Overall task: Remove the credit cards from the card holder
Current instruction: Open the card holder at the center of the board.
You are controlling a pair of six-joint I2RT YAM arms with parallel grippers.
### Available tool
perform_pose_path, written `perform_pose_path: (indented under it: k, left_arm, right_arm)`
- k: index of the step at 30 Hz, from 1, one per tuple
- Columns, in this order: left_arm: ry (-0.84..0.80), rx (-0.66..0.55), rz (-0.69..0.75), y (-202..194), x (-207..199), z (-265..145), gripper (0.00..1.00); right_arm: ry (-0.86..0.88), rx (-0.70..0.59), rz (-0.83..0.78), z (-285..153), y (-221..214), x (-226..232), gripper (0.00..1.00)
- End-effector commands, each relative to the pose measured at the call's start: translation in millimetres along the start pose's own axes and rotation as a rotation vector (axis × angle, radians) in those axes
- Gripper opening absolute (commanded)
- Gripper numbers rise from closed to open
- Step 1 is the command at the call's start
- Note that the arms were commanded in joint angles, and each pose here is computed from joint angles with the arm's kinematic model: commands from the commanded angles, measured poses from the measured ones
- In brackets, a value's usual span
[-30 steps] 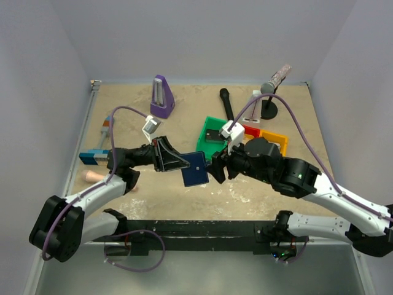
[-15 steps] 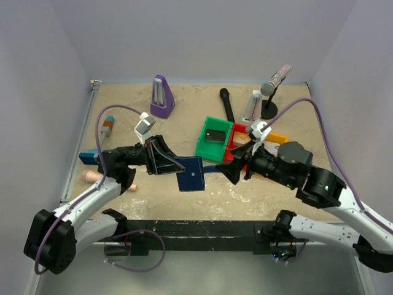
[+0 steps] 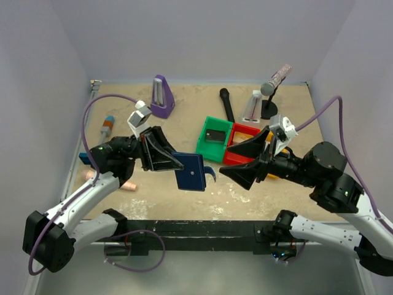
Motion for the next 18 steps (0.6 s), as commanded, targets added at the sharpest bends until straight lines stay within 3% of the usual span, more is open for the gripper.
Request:
perform_pose_path:
  k: [1, 6, 18]
  left_arm:
    - [-0.16, 0.014, 0.266, 1, -42, 4, 0.0]
    - [-0.155, 0.014, 0.25, -3, -36, 4, 0.0]
    - [-0.174, 0.019, 0.257, -4, -42, 7, 0.0]
  right_arm:
    - [0.068, -0.141, -0.021, -7, 46, 17, 0.78]
    - [0.059, -0.204, -0.019, -7, 63, 17, 0.79]
    - [0.083, -0.018, 0.077, 40, 18, 10, 0.72]
Point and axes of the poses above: each gripper's point midway between its finger pads, its own z axis out along the fingers, its own x axis along the line the jaws close on, y = z × x, the point moved 1 cm from there along -z, back along the fingers, and after that the axes turned 7 degrees about -z, right-handed, at the moved point
